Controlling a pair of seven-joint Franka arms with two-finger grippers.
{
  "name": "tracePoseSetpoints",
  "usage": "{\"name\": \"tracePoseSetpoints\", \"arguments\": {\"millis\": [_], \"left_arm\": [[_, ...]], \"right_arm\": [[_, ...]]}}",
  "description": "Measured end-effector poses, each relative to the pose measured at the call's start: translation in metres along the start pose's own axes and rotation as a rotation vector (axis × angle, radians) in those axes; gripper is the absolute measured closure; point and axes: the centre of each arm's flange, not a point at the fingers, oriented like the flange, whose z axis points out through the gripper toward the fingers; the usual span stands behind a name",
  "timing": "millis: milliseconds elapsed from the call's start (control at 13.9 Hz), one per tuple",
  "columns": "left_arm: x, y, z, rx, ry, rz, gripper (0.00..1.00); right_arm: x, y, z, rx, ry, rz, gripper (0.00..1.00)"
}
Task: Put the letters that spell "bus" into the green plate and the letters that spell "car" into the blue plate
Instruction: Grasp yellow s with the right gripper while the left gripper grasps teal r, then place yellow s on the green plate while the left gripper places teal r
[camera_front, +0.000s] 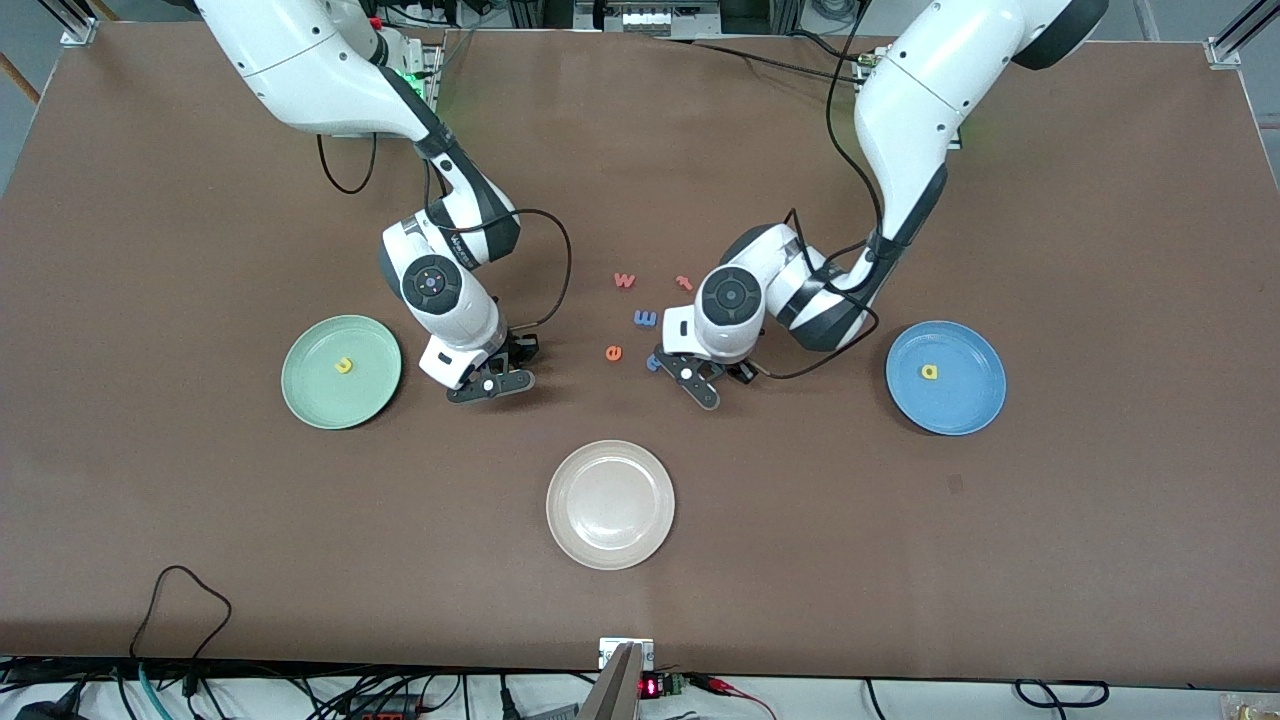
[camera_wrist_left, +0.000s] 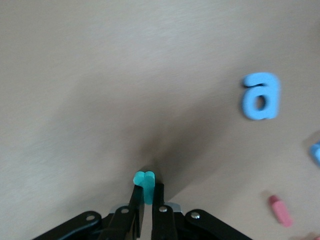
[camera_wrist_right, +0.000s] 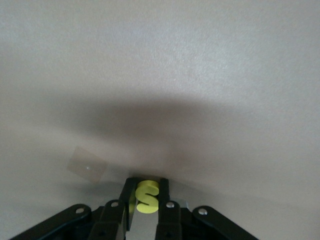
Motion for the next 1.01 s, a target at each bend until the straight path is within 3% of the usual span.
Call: {"name": "tracePoseSetpoints", "arguments": {"millis": [216,577,866,938,1010], "left_arm": [[-0.025,-0.085,-0.029,0.0,-0.053,-0.106,0.89],[-0.119,-0.235,-0.091,-0.02,-0.157,-0.281,0.89],[-0.183,-0.289,-0.053,-0.085,-0.217,-0.391,0.89],[-0.2,-0.299,-0.037,-0.102,-0.206,-0.415,0.89],[-0.216,-0.306,-0.021,-0.121,-0.183,-0.436,0.89]], "right_arm": [[0.013,0.024,-0.022,-0.018,0.001,0.025,0.78],[0.004,0.119,-0.083,-0.074,-0.153,0.068,0.78],[-0.027,0.204,-0.071,-0.059,-0.23,0.069,0.78],[-0.032,0.224,-0.067,-0.05,-0.24,0.069,0.75],[-0.035,0.237,-0.066,-0.045,-0.243,0.072,0.65]]}}
